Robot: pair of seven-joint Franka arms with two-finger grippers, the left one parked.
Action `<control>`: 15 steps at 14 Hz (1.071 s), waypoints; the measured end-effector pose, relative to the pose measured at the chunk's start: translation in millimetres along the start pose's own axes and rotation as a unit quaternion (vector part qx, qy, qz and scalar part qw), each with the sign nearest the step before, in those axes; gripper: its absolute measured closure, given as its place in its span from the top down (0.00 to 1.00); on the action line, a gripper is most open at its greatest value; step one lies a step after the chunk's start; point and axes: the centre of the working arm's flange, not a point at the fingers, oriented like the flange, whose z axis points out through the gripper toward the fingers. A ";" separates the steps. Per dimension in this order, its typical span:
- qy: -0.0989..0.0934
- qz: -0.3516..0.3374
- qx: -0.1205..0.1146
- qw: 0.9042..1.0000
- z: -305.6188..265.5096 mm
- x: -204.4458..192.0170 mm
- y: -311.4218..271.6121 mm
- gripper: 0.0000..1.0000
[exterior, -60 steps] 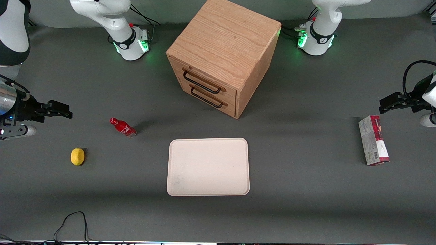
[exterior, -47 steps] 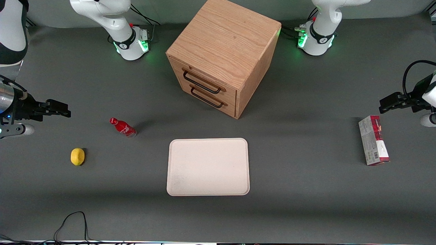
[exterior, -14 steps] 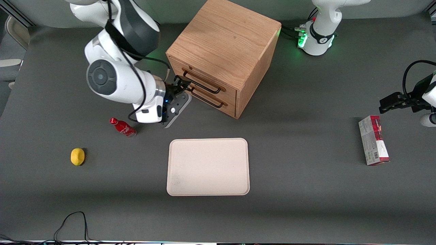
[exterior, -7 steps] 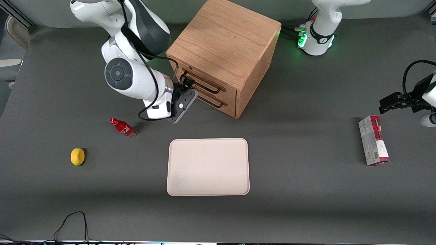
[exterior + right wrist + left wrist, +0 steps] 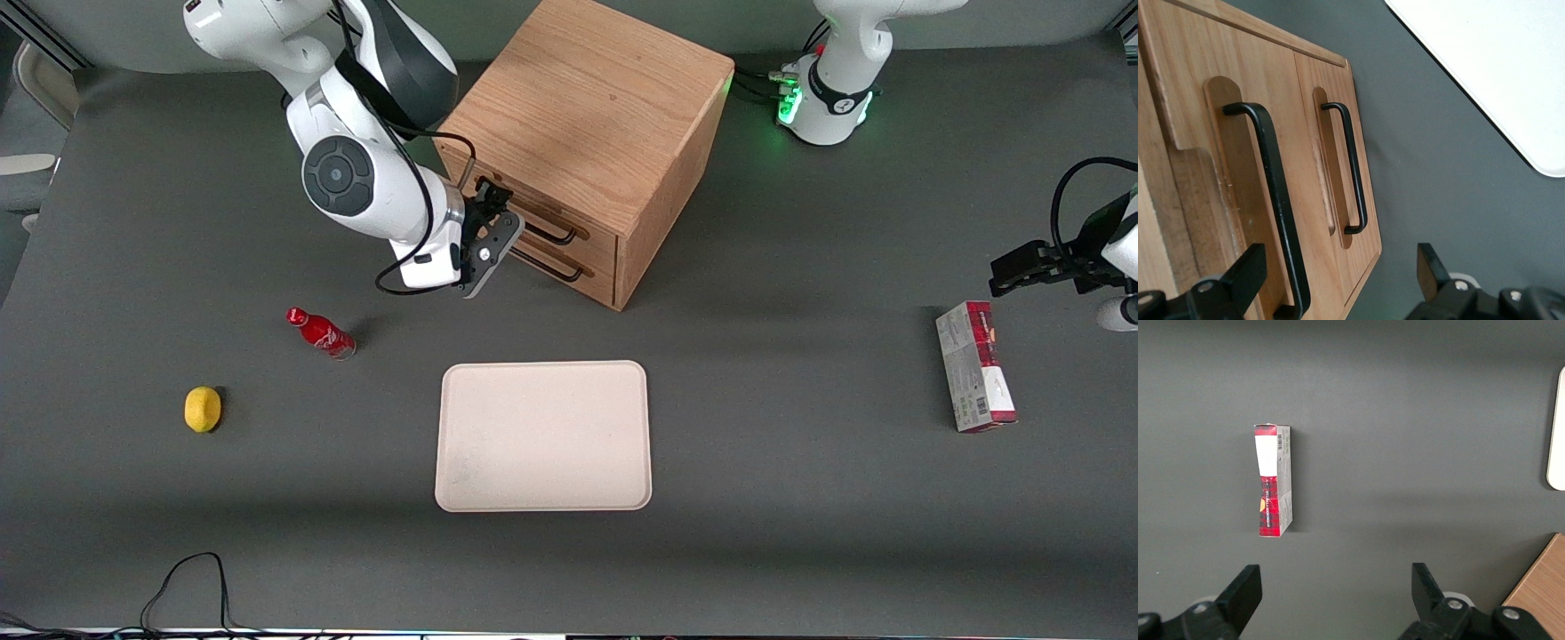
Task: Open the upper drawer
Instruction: 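Align the right gripper on the upper drawer handle and close it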
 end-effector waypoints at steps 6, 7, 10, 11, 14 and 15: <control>0.000 -0.005 -0.002 1.000 17.8 0.3 -5.1 1.00; -0.001 -0.007 -0.002 1.000 21.5 0.6 -7.8 1.00; -0.002 -0.012 -0.003 1.000 27.9 1.8 -14.7 1.00; -0.003 -0.013 -0.003 1.000 29.2 1.9 -15.6 1.00; 0.001 -0.012 -0.006 1.000 39.4 1.8 -15.6 1.00; 0.002 -0.011 -0.008 1.000 44.4 1.3 -14.4 1.00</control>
